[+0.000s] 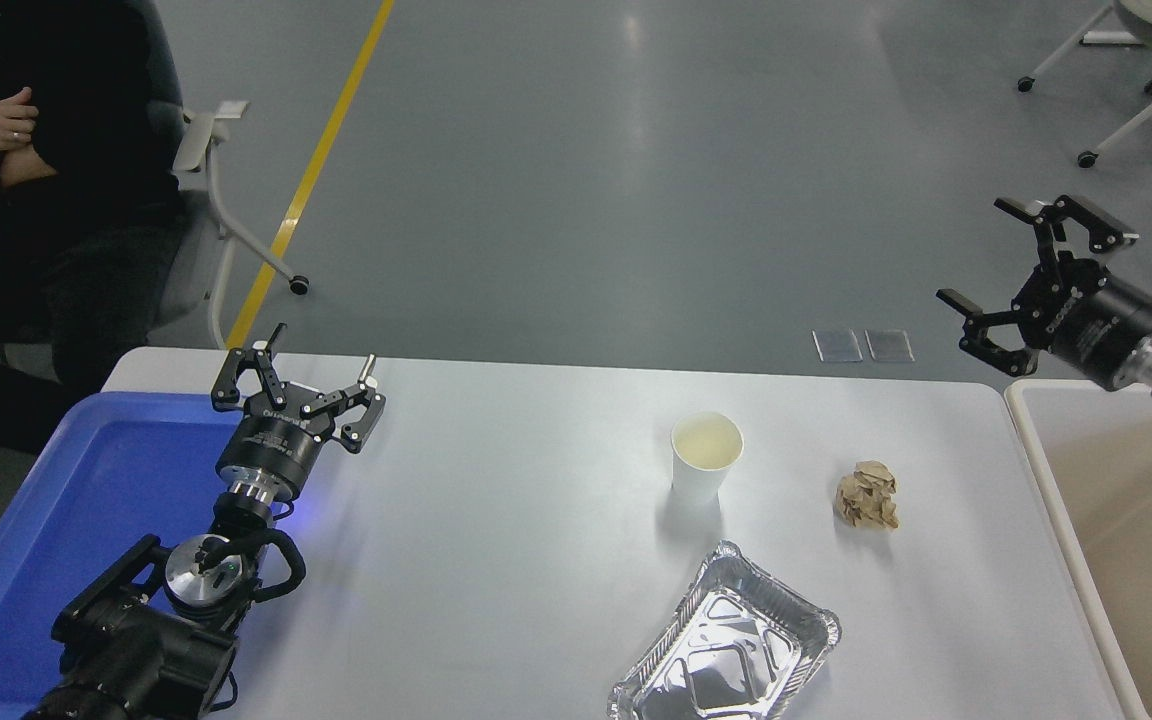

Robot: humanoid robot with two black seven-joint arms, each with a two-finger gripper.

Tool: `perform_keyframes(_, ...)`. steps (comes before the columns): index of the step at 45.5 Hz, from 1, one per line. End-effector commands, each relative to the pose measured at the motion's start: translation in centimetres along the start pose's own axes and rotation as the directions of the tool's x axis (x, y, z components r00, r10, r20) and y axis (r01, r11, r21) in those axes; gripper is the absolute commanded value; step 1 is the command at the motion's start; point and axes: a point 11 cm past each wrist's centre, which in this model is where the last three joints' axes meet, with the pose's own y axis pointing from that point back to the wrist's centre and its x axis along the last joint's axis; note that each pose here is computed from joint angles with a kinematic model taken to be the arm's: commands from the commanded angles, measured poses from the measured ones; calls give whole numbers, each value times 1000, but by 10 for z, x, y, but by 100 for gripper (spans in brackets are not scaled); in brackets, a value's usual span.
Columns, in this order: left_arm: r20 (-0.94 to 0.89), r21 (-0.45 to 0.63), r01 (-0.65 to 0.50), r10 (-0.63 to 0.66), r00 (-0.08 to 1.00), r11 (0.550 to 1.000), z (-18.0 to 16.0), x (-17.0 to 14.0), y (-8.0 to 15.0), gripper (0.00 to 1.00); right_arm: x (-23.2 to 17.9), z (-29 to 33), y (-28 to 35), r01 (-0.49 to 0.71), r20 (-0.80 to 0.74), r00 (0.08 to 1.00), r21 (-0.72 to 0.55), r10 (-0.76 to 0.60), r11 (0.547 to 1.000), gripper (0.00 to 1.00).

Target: Pick up paper cup place in dustbin

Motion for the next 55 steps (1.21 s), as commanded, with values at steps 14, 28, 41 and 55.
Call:
perform_keyframes(14, 0, 0, 0, 0, 1000, 1000, 0, 0, 0, 99, -26, -80, 31, -4, -459, 882, -231, -106, 973, 100)
perform_keyframes(28, 1, 1, 0, 0, 1000, 1000, 0, 0, 0, 99, -40, -64, 54, -57, -622, 743, -426, -247, 903, 100)
perform_keyframes(41, 1, 1, 0, 0, 1000, 1000, 0, 0, 0, 99, -67, -95, 34, -156, -734, 551, -558, -397, 815, 100)
perform_keyframes(55, 1, 1, 0, 0, 1000, 1000, 0, 0, 0, 99, -134, -116, 3, -184, -746, 350, -648, -567, 739, 100)
